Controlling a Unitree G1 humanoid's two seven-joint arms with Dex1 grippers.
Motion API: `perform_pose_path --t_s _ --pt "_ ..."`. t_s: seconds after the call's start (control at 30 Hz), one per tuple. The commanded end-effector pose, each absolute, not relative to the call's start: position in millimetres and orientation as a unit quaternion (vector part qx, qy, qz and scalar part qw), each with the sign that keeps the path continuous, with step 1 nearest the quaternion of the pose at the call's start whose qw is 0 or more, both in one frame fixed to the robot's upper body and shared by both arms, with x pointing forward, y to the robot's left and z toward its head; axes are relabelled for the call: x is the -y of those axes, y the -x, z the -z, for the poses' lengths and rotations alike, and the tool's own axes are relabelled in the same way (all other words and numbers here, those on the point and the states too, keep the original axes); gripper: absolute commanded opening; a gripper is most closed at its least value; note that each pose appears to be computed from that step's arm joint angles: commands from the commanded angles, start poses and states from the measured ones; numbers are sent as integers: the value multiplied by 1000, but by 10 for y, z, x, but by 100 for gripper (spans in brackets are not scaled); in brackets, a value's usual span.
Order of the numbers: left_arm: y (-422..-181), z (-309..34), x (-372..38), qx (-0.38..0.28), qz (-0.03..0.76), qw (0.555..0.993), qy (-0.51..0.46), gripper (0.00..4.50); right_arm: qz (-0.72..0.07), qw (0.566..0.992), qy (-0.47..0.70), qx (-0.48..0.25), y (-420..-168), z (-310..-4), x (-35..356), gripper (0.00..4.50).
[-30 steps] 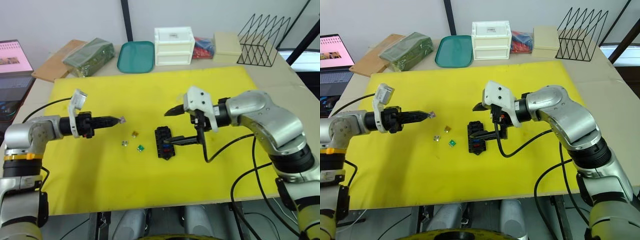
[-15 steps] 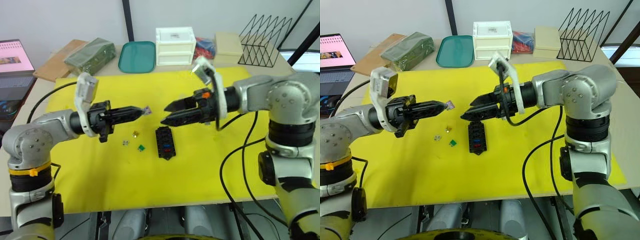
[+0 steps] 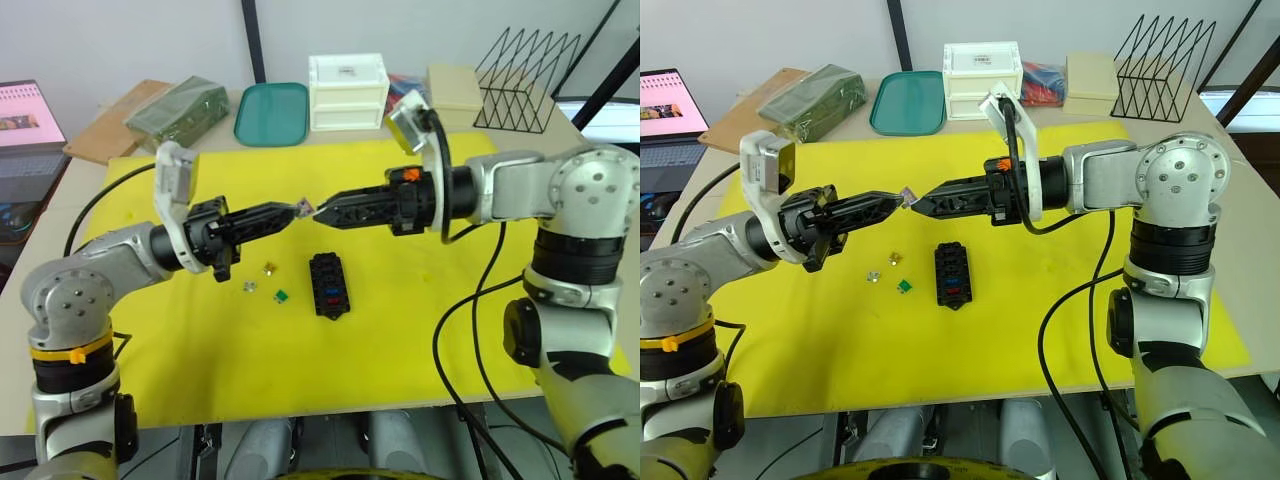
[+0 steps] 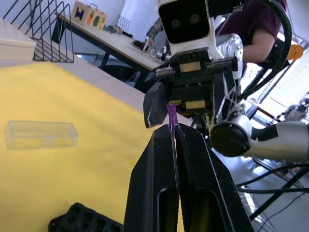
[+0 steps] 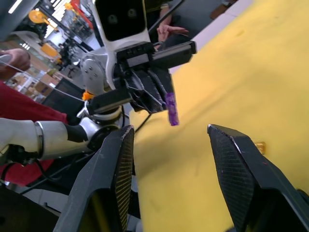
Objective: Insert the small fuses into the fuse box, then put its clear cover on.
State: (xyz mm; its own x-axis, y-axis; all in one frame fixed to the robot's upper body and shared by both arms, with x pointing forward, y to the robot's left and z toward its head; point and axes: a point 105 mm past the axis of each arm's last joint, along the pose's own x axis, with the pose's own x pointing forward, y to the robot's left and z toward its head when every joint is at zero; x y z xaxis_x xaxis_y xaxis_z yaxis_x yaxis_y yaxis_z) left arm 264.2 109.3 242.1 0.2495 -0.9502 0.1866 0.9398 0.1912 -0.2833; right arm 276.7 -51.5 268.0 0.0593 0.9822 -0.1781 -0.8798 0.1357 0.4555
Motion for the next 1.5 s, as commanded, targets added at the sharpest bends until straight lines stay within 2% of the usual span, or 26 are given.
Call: perform_pose_path --t_s 0.03,0.13,0.27,1.03,1.13,1.17,1.43,1.5 --pt "-2601 -2512 -1079 11 617 769 165 0 -660 715 -112 -202 -2700 -2811 484 252" --pt "-2608 -2500 -1070 12 616 770 167 0 -662 714 -114 -195 -2684 -2826 449 191" --pt "-2614 -2489 -1070 14 614 771 169 0 -661 716 -114 -194 -2674 -2825 428 56" --pt "-2632 -2452 -1095 12 607 777 165 0 -663 713 -118 -196 -2633 -2842 413 56" --pt "-2631 -2452 -1095 12 608 777 164 0 -661 714 -115 -199 -2628 -2817 411 1" --pt "-2631 -2450 -1097 12 607 777 164 0 -660 716 -113 -200 -2631 -2809 412 1" --pt "-2723 -2458 -1256 3 577 805 140 0 -647 732 -87 -195 -2643 -2770 447 1" --pt "-2845 -2424 -1454 -16 541 834 109 0 -623 764 -28 -164 -2680 -2695 512 1"
